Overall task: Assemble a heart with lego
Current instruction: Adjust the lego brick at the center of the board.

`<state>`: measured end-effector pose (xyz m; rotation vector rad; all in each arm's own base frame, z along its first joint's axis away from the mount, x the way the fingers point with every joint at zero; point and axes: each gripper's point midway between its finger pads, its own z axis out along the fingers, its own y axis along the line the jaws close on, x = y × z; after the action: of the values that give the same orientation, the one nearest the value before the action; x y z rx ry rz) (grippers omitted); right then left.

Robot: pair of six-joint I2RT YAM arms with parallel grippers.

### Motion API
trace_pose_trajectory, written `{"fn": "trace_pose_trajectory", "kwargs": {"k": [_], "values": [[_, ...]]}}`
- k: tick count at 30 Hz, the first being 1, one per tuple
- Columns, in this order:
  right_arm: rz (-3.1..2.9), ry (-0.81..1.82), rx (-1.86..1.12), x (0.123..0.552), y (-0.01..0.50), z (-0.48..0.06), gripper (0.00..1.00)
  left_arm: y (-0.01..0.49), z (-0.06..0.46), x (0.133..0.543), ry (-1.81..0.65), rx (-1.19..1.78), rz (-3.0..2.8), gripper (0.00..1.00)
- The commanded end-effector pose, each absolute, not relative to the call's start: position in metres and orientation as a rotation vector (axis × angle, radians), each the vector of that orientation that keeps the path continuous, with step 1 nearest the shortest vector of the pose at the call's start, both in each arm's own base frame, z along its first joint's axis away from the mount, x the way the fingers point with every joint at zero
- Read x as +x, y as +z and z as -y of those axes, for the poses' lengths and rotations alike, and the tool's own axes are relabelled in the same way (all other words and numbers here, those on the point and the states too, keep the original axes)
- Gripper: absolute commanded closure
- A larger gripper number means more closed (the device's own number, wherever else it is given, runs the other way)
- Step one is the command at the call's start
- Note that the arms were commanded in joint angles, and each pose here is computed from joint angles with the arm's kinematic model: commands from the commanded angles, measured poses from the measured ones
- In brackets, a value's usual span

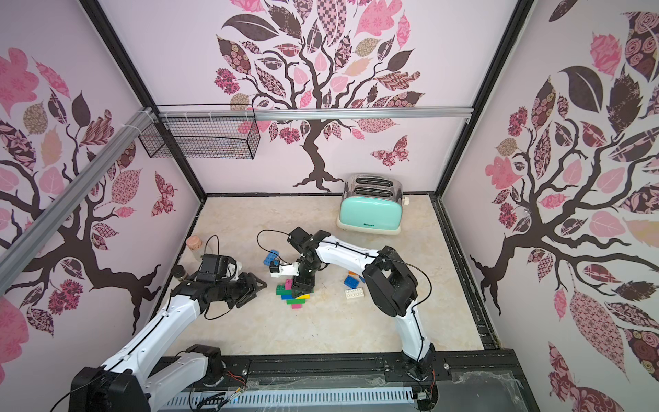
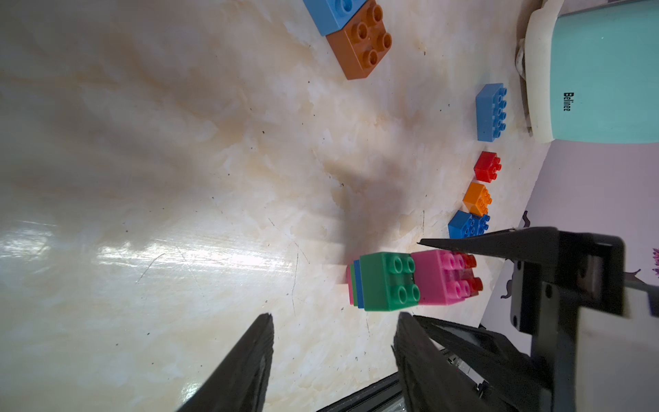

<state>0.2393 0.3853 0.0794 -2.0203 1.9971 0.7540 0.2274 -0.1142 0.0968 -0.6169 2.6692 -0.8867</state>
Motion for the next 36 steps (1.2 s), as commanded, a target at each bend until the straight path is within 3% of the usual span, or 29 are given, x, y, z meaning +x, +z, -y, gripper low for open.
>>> {"fn": "trace_pose_trajectory", "kwargs": {"k": [1, 18, 26, 36], "values": [[-1.999, 0.843, -2.032, 0.238, 0.077, -0.389, 0.35, 0.104, 0.113, 0.234, -0.881, -0.587, -2.643, 0.42], [-2.037, 0.69, -1.806, 0.281, 0.075, -0.392, 0.31, 0.1, 0.111, 0.233, -0.875, -0.583, -2.642, 0.4], [-2.013, 0.673, -1.731, 0.258, 0.093, -0.365, 0.26, 0.093, 0.12, 0.225, -0.922, -0.574, -2.646, 0.4], [-2.063, 0.538, -1.669, 0.246, 0.073, -0.329, 0.19, 0.079, 0.132, 0.205, -0.84, -0.516, -2.712, 0.4]]}}
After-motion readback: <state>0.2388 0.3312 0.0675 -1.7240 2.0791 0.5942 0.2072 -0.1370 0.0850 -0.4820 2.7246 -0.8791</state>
